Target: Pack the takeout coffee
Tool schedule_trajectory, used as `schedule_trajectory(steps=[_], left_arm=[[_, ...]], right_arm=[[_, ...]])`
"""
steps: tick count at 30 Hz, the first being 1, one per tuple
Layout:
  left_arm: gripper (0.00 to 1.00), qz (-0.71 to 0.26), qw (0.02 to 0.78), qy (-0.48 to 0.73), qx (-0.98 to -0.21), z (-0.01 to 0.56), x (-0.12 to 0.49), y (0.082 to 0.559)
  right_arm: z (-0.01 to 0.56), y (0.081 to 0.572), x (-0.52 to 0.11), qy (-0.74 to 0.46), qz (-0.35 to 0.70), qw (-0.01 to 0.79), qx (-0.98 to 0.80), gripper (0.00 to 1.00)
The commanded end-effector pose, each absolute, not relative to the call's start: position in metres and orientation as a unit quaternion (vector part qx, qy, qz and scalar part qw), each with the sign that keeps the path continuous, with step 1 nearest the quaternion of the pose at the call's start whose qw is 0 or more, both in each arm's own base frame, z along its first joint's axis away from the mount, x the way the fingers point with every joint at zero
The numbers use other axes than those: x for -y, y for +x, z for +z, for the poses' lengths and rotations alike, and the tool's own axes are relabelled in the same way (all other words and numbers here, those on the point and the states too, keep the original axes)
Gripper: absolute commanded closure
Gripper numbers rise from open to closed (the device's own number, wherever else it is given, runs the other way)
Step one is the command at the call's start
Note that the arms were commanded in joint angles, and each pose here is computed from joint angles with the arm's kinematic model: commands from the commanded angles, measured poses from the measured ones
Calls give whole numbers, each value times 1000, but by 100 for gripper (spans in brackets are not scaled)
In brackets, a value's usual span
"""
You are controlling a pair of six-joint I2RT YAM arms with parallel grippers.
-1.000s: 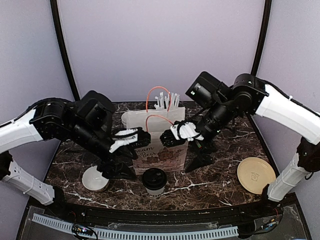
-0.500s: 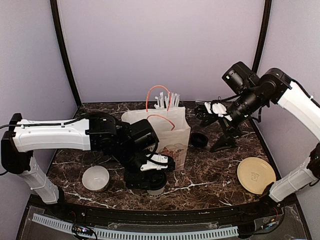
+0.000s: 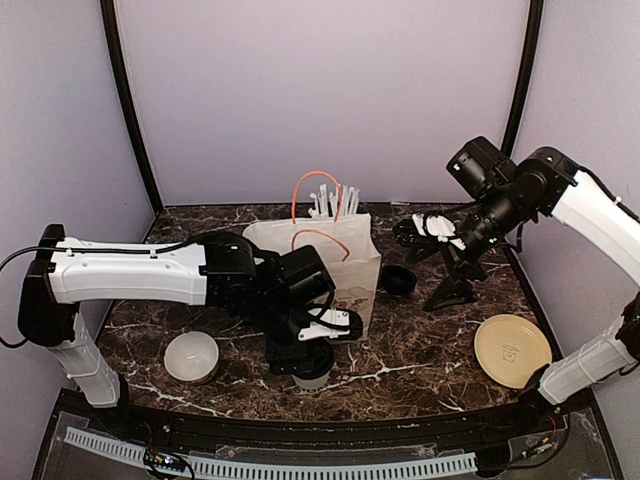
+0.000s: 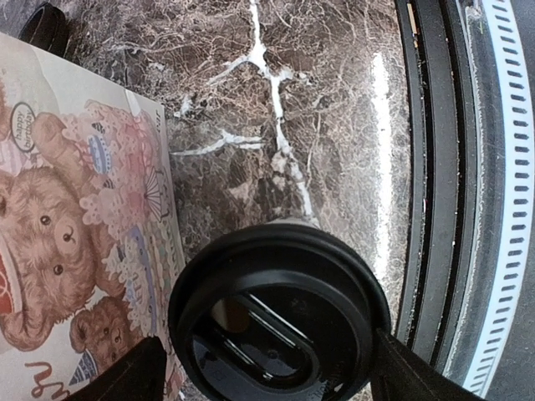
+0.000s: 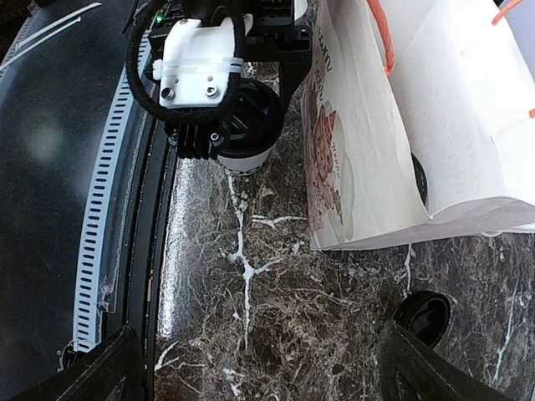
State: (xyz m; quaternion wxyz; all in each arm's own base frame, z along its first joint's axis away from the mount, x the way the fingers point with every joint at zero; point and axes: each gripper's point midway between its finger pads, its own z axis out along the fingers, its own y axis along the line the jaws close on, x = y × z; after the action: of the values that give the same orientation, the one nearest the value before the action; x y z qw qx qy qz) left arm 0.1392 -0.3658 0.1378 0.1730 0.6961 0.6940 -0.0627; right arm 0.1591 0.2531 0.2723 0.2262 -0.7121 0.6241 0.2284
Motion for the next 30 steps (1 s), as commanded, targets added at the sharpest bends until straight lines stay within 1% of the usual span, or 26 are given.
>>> schedule_trajectory(steps=[1,5,9,13,15,17,20,22,24,26,29,30], left_arm=[[14,-65,188,683,-703,146,372,149],[18,-84,172,680,-708,144,372,146],[23,-101,157,679,-710,142,373,142],[19,-97,151,678,-712,137,372,142],[21,-97,148,679,-713,136,372,142],[26,-99,144,679,-713,136,372,140],[29,-102,141,680,-713,138,372,139],[32,-110,140,676,-715,147,373,136],[33,-123,145,674,-714,160,374,133],[34,-138,157,671,-712,177,373,128],[35,-153,162,667,-711,192,369,119],[35,-158,162,665,-712,199,366,114]], right_arm=[[272,159,-254,-706,238,231,-625,2],[272,158,-252,-705,237,232,-626,2],[275,159,-252,-706,233,237,-625,2],[277,160,-252,-707,233,236,-625,1],[277,160,-253,-708,233,234,-625,2],[282,159,-253,-708,235,236,-623,2],[298,156,-251,-713,234,248,-613,2],[318,160,-250,-711,227,275,-606,1],[344,169,-251,-700,222,317,-600,2],[374,183,-259,-677,226,366,-597,2],[402,211,-275,-634,230,425,-604,2],[405,221,-281,-621,233,434,-610,2]])
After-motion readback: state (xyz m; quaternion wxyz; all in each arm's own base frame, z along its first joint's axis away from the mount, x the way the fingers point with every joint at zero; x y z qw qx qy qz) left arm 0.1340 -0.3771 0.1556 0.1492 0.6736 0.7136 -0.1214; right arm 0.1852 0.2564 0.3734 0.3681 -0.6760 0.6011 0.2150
